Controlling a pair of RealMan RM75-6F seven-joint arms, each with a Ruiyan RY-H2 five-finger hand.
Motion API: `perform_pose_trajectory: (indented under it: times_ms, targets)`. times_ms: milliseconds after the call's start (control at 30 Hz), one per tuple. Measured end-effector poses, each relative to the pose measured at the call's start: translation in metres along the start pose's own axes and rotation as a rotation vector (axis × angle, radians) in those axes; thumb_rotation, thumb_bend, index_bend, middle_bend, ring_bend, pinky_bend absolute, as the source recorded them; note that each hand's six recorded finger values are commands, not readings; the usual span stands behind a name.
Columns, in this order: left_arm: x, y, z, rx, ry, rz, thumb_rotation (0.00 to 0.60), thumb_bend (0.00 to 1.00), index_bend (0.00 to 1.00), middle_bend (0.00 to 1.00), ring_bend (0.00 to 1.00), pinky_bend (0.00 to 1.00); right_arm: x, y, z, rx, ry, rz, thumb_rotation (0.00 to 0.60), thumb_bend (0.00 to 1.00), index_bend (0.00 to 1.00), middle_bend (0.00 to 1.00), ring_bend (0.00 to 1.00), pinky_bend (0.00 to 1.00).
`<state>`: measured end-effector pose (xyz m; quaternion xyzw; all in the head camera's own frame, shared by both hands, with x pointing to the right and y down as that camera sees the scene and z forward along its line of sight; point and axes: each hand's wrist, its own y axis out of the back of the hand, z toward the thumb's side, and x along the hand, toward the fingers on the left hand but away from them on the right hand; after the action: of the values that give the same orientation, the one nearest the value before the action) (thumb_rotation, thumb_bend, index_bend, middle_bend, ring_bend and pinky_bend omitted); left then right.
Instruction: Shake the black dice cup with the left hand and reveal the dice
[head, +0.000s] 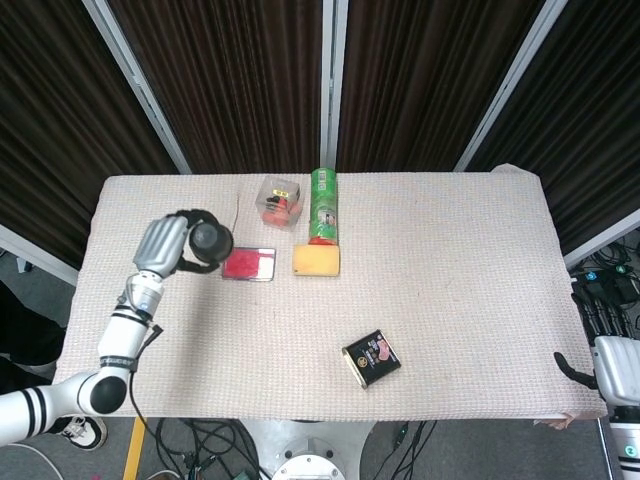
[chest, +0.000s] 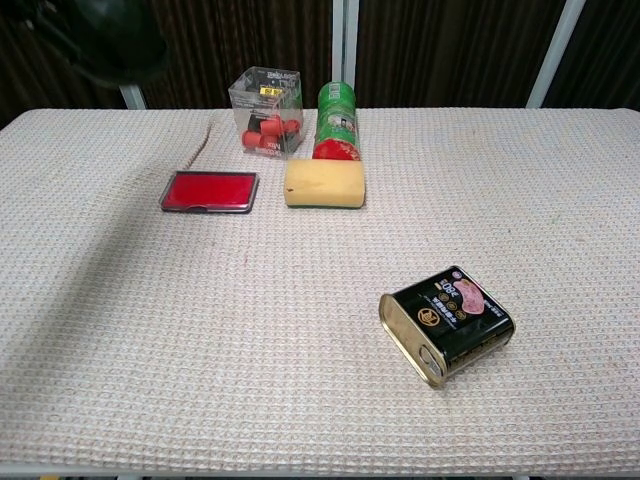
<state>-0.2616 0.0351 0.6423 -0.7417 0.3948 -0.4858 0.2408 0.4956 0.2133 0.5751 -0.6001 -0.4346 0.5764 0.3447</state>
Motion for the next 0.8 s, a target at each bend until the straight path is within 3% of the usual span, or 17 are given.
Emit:
perform_pose_trajectory:
  times_ms: [100,200,300,433,567,633,700,800]
  targets:
    - [0.0,-0.028,0.003,-0.001,-0.015,-0.132,0.6,0.24,0.5,0.52,0.28,0.31,-0.001,-0.005,0.0,0.002,-0.001,0.018,0.6,0.17,0.0,0.0,0.0,0.0]
    - [-0.001,-0.033,0.017,0.002,-0.062,-0.165,0.6,0.24,0.5,0.52,0.28,0.31,-0.002,-0.009,-0.001,0.004,-0.004,0.03,0.6,0.17,0.0,0.0,0.0,0.0]
    - [0.0,-0.014,0.037,0.005,-0.123,-0.088,0.6,0.24,0.5,0.52,0.28,0.31,-0.002,-0.009,-0.002,0.002,-0.005,0.027,0.6,0.17,0.0,0.0,0.0,0.0]
    - [-0.006,0.039,0.061,-0.008,-0.202,0.175,0.6,0.23,0.5,0.52,0.29,0.31,-0.003,-0.008,-0.002,0.001,-0.007,0.024,0.6,0.17,0.0,0.0,0.0,0.0]
    - [-0.02,0.076,0.057,-0.034,-0.195,0.39,0.6,0.23,0.51,0.52,0.3,0.31,-0.003,-0.011,-0.003,0.002,-0.01,0.033,0.6,0.17,0.0,0.0,0.0,0.0]
    - [-0.025,0.08,0.048,-0.041,-0.171,0.431,0.6,0.23,0.52,0.53,0.31,0.32,-0.003,-0.012,-0.003,0.003,-0.012,0.036,0.6,0.17,0.0,0.0,0.0,0.0]
    - [-0.026,0.075,0.039,-0.042,-0.15,0.424,0.6,0.23,0.52,0.53,0.31,0.32,-0.003,-0.012,-0.004,0.004,-0.014,0.035,0.6,0.17,0.0,0.0,0.0,0.0]
    - [-0.021,0.048,0.025,-0.036,-0.124,0.33,0.6,0.24,0.52,0.53,0.31,0.32,-0.004,-0.012,-0.004,0.004,-0.015,0.035,0.6,0.17,0.0,0.0,0.0,0.0]
